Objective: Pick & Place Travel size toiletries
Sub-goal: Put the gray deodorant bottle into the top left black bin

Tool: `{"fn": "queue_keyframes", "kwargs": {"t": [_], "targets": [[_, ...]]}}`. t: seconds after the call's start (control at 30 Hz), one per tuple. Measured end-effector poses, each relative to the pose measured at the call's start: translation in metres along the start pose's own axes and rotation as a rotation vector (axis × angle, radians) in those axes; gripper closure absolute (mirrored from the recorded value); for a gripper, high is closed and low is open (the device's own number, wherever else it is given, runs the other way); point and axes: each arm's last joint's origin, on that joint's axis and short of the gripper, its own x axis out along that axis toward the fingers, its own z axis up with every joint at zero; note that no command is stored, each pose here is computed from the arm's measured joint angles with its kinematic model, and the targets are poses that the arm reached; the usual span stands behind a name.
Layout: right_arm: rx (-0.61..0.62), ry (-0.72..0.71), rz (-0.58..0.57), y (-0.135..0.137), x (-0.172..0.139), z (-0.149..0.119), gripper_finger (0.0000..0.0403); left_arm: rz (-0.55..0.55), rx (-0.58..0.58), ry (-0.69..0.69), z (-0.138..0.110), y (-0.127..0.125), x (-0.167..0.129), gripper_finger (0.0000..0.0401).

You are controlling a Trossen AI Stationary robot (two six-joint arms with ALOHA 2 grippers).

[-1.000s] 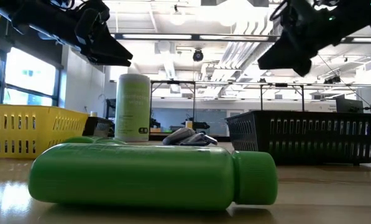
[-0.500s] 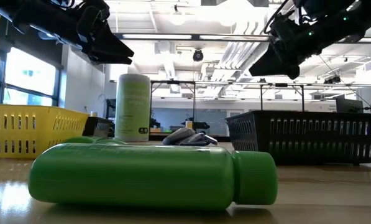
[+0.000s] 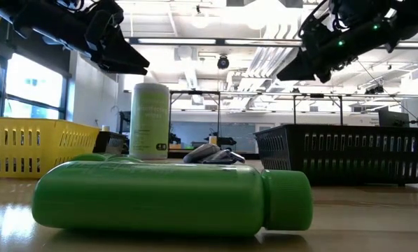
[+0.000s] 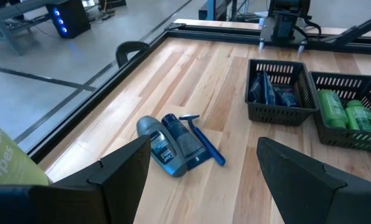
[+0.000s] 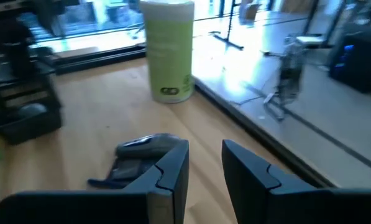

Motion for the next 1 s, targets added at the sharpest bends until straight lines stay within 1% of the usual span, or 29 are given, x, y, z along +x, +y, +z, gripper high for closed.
{"fn": "queue_keyframes", "kwargs": {"t": [0.13, 0.23, 0.37, 0.57, 0.77, 1.0], "targets": [[0.016, 0.026, 0.089, 0.001, 0.0002, -0.0021, 0.0314, 0.0, 0.0, 0.0, 0.0, 0.0, 0.0, 0.0114], [0.055, 0.028, 0.114, 0.0019, 0.0001, -0.0019, 0.0314, 0.003, 0.0, -0.001, 0.0001, 0.0001, 0.0, 0.0114], [0.083, 0.03, 0.113, 0.0019, 0.0, -0.0019, 0.0314, 0.003, -0.001, -0.003, 0.0002, 0.0001, 0.0, 0.0114], [0.084, 0.031, 0.112, 0.0019, 0.0, -0.002, 0.0314, 0.003, -0.003, -0.008, 0.0008, 0.0, 0.0, 0.0114], [0.043, 0.028, 0.11, 0.0018, 0.0, -0.002, 0.0314, 0.004, -0.005, -0.013, 0.0013, 0.0001, 0.0, 0.0114], [-0.012, 0.019, 0.11, 0.0019, 0.0001, -0.0014, 0.0314, 0.022, -0.027, -0.079, 0.0078, 0.0005, -0.0004, 0.0114]]}}
